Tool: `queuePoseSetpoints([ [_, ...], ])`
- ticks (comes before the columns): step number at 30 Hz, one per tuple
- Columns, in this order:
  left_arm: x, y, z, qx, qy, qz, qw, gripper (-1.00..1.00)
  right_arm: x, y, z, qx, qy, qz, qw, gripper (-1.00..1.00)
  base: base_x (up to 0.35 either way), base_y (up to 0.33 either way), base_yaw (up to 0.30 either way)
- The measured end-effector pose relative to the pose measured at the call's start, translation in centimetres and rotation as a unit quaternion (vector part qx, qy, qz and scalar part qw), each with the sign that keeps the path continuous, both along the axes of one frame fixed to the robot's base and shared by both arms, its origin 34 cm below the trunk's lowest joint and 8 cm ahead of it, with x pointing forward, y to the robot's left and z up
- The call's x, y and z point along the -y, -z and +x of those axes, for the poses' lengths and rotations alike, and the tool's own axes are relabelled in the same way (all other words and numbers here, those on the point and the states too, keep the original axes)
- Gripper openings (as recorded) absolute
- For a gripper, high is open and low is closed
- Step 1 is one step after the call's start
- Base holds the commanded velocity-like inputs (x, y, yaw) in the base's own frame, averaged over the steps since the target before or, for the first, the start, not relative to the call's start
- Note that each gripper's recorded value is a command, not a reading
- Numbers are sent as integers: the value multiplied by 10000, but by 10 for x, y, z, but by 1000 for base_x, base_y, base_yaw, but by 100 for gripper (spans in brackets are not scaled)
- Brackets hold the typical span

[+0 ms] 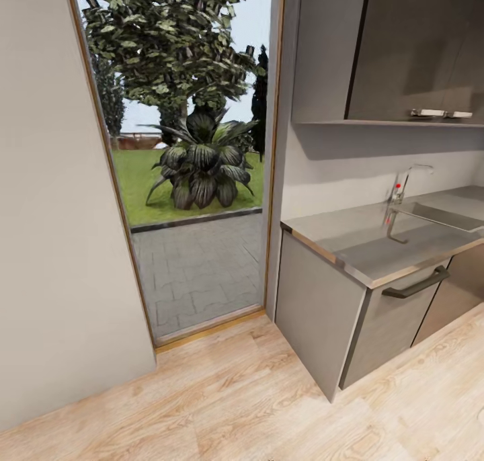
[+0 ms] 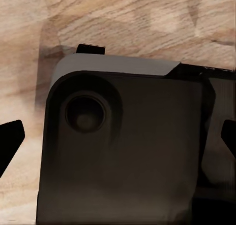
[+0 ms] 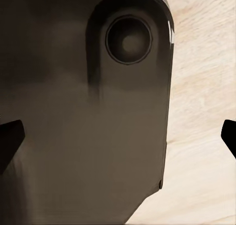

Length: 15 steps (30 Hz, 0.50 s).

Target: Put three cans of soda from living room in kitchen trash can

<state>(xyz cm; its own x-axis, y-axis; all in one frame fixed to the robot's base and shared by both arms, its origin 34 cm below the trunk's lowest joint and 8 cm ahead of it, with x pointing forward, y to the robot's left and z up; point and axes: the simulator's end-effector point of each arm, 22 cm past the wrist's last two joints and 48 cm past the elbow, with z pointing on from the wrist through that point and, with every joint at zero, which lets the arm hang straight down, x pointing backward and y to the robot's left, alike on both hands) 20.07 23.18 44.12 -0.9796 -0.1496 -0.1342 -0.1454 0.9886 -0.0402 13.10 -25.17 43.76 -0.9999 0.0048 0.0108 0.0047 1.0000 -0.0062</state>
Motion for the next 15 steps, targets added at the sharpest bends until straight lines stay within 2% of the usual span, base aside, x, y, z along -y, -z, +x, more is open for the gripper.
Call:
queuePoseSetpoints([
  [6,4,2,-20,-180,80,-31,9998,100,0,0,1,15,-11,-4,10000,100,-12,0,0],
  [11,6,2,-22,-213,124,-61,9997,100,0,0,0,10,-17,-2,10000,100,0,0,0],
  [14,9,1,-15,-204,147,-88,9996,100,1,0,0,2,-48,5,10000,100,0,0,0],
  [15,10,0,0,-103,153,-71,9998,100,2,0,3,13,-57,5,10000,100,0,0,0],
])
